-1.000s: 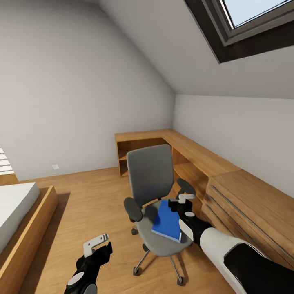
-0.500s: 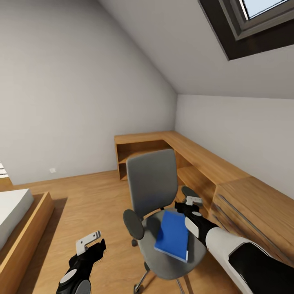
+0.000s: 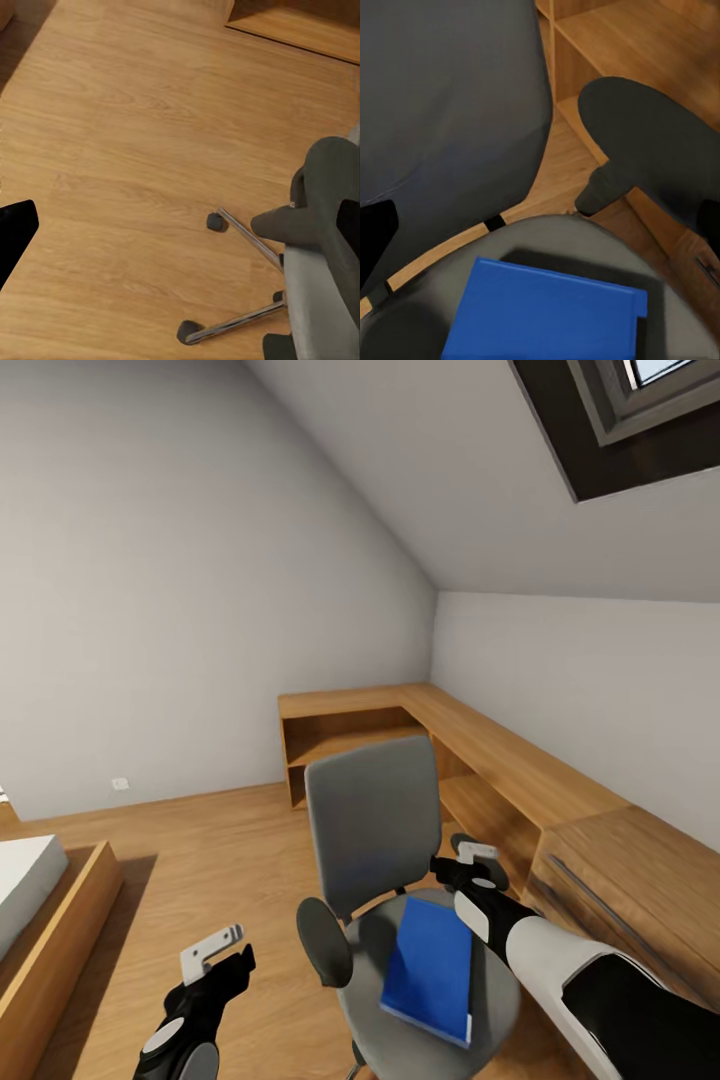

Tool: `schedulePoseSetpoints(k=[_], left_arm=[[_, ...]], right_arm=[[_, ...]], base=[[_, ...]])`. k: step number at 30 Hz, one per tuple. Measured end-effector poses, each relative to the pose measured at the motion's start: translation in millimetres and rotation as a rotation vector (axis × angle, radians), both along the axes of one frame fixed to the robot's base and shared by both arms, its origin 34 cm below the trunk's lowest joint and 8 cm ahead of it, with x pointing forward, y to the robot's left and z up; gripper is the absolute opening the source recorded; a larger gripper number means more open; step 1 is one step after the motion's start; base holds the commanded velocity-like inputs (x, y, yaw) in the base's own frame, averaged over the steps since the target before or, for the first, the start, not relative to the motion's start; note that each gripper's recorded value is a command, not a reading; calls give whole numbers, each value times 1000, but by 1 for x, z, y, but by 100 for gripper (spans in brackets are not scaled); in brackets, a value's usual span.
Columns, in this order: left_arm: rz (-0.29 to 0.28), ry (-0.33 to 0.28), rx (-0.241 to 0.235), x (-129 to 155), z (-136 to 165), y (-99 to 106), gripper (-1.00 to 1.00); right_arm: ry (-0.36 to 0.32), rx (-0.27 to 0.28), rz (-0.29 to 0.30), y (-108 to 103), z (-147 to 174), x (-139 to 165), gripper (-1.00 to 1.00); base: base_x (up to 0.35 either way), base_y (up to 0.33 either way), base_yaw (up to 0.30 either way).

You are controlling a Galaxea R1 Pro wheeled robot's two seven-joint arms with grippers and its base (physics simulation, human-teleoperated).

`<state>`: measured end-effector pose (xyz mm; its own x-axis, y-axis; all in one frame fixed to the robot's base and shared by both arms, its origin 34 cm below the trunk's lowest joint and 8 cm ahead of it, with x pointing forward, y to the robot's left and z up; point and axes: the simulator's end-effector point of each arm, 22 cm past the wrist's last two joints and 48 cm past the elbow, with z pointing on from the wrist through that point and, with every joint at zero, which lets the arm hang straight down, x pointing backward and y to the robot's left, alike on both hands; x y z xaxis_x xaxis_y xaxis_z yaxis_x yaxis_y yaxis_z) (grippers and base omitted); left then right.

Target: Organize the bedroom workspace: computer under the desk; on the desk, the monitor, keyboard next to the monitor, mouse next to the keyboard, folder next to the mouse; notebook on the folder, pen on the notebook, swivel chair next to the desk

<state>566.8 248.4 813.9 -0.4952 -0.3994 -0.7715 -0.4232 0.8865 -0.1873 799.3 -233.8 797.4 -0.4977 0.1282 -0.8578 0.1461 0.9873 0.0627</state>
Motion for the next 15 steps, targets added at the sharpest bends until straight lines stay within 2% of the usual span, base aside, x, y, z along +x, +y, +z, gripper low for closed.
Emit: schedulePoseSetpoints(k=[5, 10, 13, 14, 15], left_arm=[[49, -1, -2, -1, -7, 18, 100], [65, 5, -12, -2, -16, 24, 100], [97, 27, -72, -6, -28, 32, 100], [99, 74, -134, -12, -40, 32, 100], [91, 97, -153, -14, -46, 30, 100]], right_arm=[[8, -1, 0, -2, -7, -1, 100], [9, -2, 0, -3, -16, -1, 100], [8, -2, 0, -3, -20, -1, 100], [8, -2, 0, -3, -22, -1, 100], [8, -2, 0, -3, -24, -1, 100]], base=[[7, 0, 0], [1, 0, 0], [0, 0, 0], [0, 0, 0], [0, 0, 0]])
